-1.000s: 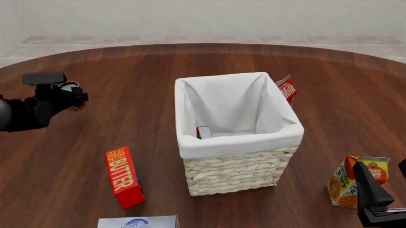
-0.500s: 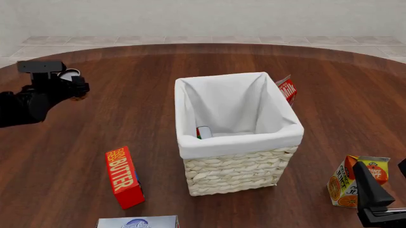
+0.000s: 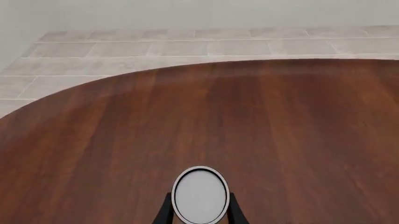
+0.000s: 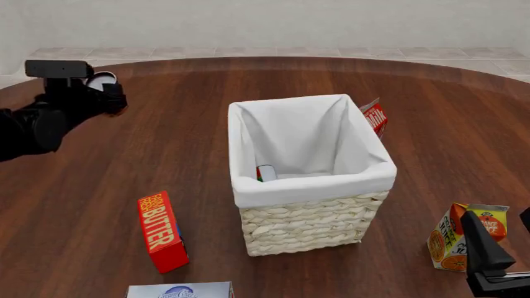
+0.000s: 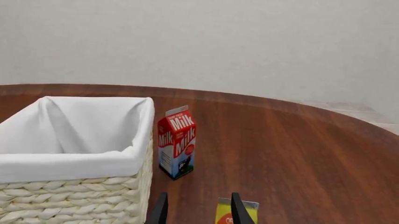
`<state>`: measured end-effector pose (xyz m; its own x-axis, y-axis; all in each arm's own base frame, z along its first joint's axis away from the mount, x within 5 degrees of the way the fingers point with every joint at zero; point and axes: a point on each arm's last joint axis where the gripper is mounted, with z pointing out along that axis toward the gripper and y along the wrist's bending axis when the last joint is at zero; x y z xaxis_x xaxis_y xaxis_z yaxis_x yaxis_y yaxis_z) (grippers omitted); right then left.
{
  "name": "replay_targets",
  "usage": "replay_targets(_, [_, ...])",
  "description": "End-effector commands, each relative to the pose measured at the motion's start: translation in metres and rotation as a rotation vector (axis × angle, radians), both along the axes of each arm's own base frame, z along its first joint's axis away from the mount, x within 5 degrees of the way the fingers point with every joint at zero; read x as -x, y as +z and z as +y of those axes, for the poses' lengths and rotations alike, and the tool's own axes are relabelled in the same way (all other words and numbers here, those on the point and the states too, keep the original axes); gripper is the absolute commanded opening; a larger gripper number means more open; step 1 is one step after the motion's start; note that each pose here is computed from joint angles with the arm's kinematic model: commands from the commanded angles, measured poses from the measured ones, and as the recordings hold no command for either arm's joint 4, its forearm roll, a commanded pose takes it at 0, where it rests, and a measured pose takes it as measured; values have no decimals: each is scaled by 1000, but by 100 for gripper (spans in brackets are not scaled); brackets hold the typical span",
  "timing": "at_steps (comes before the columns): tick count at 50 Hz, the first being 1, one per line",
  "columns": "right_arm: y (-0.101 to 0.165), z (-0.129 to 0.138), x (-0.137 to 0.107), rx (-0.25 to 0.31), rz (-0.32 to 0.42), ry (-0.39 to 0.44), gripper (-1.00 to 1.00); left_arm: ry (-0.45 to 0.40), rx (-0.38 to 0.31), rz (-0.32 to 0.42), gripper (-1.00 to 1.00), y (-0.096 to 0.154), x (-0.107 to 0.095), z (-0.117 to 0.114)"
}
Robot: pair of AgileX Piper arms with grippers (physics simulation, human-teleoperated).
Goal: Pick up the alphabet soup and the tomato sauce, and put them in the basket.
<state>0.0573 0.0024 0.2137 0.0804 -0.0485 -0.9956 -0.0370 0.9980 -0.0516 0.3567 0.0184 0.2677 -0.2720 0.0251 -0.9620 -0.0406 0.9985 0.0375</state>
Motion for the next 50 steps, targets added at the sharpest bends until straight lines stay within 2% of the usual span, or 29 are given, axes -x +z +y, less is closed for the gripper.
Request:
replay_targets(1, [0, 0, 0, 1, 0, -1, 100, -65, -18, -47, -100, 24, 11, -22])
replay_targets(30, [0, 0, 0, 0, 0, 2, 100, -281, -39, -128, -100, 80, 39, -89])
replay_targets(50, [0, 0, 0, -4, -1, 0, 100, -373, -56, -151, -100, 98, 51, -115])
